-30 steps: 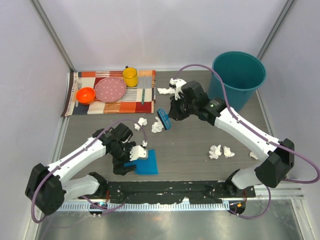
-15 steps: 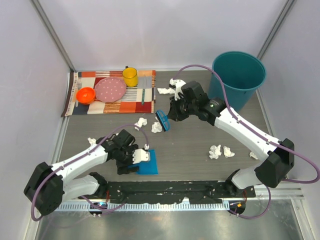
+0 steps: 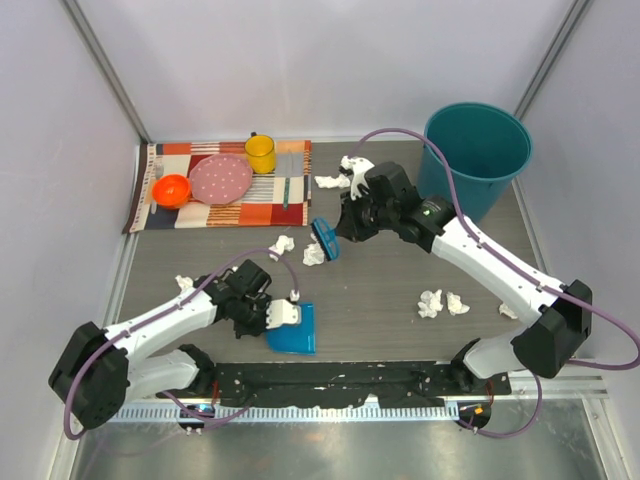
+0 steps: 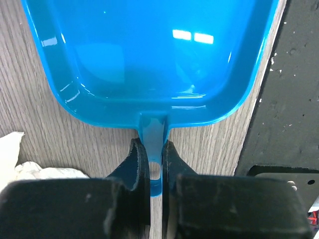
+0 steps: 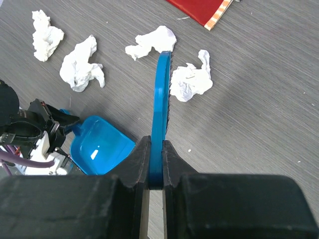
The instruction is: Sweep away the paper scraps from the table
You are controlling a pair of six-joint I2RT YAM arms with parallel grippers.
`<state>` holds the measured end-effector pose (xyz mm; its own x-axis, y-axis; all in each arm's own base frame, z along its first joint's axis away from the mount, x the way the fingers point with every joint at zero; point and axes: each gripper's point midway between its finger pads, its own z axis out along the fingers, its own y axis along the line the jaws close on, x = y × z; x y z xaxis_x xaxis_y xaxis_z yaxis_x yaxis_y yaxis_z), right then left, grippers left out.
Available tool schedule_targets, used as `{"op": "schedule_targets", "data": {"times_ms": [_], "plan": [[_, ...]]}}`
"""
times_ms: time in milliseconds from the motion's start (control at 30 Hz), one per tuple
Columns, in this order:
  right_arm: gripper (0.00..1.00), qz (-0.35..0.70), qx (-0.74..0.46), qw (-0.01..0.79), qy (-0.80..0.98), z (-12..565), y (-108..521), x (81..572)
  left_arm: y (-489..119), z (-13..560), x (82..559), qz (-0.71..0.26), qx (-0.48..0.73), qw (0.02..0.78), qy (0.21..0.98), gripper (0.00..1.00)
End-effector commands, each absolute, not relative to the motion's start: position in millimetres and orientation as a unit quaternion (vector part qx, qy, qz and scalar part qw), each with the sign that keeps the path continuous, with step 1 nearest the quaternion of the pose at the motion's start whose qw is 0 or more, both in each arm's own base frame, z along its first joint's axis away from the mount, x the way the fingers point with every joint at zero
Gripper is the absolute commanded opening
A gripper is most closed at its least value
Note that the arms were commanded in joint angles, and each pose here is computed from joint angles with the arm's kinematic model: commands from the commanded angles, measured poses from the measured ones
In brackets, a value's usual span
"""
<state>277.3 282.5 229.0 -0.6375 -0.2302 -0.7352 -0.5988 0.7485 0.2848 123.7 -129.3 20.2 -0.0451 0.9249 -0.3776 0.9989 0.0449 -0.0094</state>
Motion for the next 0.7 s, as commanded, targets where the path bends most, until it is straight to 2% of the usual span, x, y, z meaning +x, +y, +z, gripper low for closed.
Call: {"op": "schedule_targets", "data": {"times_ms": [0, 300, 500, 667], "plan": [[0.01, 0.275, -0.228, 0.403, 0.843, 263, 279, 279, -137, 30, 135, -0.131, 0.649, 0.162, 0.732, 0.00], [0.01, 0.265, -0.184, 0.434, 0.841, 290, 269, 287, -143, 145, 184, -0.064, 0.554, 0.275, 0.783, 0.00], [0.01, 0.259, -0.121, 0.461, 0.840, 300, 262, 298, -79, 190, 227, 0.084, 0.447, 0.335, 0.825, 0.00], [0.01, 0.325, -0.104, 0.445, 0.828, 300, 295, 299, -2, 236, 250, 0.223, 0.335, 0.356, 0.843, 0.00]]}}
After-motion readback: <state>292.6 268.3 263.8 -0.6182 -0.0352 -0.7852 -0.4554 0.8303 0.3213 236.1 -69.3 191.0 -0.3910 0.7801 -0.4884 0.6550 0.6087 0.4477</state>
